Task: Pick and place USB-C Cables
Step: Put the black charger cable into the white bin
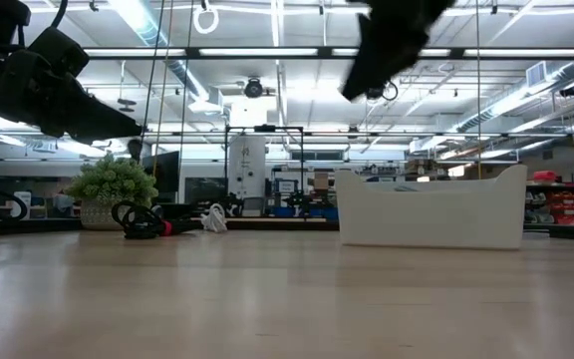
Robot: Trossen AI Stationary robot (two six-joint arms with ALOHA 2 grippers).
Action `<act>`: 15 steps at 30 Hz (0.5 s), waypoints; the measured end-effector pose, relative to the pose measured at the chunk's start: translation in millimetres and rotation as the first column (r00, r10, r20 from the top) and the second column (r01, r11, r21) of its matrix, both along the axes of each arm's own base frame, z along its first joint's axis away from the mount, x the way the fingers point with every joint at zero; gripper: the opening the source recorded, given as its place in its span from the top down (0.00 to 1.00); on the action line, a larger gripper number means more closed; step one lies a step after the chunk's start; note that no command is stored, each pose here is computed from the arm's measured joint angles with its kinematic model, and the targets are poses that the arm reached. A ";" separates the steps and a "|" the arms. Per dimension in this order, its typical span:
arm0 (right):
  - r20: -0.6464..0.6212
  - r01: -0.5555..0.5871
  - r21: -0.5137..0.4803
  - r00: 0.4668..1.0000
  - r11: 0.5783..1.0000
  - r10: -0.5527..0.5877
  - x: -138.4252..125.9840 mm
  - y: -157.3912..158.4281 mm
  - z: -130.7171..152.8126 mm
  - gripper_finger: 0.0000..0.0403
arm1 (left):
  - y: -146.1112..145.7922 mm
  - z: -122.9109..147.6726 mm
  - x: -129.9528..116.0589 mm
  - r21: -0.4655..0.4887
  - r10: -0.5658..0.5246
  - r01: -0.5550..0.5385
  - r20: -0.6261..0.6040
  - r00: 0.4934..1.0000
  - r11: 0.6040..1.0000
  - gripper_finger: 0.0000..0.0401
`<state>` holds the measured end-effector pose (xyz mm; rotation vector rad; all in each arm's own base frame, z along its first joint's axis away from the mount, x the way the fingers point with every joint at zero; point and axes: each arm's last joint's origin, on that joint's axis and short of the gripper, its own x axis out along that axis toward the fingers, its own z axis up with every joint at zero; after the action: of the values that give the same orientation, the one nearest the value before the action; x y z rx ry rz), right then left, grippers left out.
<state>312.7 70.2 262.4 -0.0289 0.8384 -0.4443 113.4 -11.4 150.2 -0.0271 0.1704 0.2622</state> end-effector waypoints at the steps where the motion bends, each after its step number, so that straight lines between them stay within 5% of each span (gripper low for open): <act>1: 0.048 -0.021 0.001 0.999 1.000 0.021 4.5 1.6 3.1 0.56 | 0.0 -0.1 0.0 0.000 0.000 0.000 0.000 1.000 1.000 0.57; 7: 0.343 -0.078 0.002 0.937 0.997 0.073 26.8 4.2 26.5 0.57 | 0.0 -0.1 0.0 -0.001 0.000 0.000 0.000 1.000 1.000 0.57; 15: 0.471 -0.075 -0.020 0.879 0.997 0.076 35.9 -2.9 39.9 0.57 | -0.1 0.3 0.1 -0.025 0.002 -0.002 0.010 1.000 1.000 0.57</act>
<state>348.6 67.3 302.2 0.0455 0.3528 -0.3562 113.5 -11.5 150.6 -0.0536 0.1639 0.2621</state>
